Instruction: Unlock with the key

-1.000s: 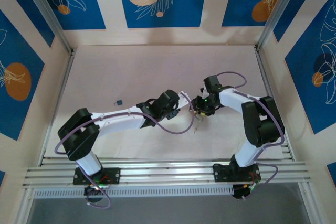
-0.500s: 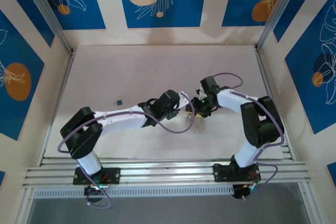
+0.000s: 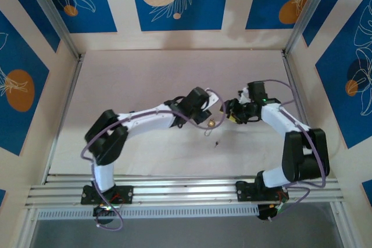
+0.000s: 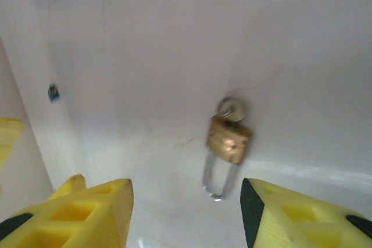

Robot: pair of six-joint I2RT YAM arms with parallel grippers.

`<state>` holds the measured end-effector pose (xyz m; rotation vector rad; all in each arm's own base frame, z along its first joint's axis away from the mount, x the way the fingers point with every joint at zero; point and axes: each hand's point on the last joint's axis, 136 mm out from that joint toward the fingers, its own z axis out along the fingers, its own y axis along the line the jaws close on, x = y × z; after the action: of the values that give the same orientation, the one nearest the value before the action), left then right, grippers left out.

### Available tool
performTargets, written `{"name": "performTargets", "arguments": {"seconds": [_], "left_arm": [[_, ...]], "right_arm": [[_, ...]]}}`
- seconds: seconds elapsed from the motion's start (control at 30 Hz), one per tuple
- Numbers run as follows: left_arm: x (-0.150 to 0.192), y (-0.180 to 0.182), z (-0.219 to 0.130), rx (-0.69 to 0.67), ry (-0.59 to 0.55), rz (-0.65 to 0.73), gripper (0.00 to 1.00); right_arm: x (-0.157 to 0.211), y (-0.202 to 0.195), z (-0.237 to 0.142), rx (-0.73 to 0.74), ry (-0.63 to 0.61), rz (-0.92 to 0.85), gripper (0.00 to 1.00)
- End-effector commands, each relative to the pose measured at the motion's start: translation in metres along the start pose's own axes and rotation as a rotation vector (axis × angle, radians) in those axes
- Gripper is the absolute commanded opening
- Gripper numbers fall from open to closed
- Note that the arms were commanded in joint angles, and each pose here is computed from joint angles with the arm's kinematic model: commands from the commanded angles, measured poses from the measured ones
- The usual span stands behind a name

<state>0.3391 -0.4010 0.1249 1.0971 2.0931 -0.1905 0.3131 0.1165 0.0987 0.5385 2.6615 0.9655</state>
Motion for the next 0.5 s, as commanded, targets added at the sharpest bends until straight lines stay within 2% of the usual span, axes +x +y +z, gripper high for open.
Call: {"name": "performTargets", "arguments": {"seconds": [0.0,0.13,0.2,0.47], "left_arm": [[0.024,-0.027,0.012,0.139,0.247,-0.126,0.48],[0.031,-0.045,0.016,0.213,0.405,-0.242,0.49],[0.034,-0.048,0.018,0.205,0.456,-0.274,0.48],[0.059,-0.063,0.039,0.175,0.631,-0.301,0.49]], "right_arm": [[-0.009,-0.031,-0.028,0.076,-0.103,0.107,0.54],[-0.02,-0.048,-0.054,0.095,-0.211,0.164,0.55],[-0.022,-0.052,-0.061,0.084,-0.238,0.175,0.57],[-0.018,-0.056,-0.063,0.04,-0.251,0.182,0.58]]}}
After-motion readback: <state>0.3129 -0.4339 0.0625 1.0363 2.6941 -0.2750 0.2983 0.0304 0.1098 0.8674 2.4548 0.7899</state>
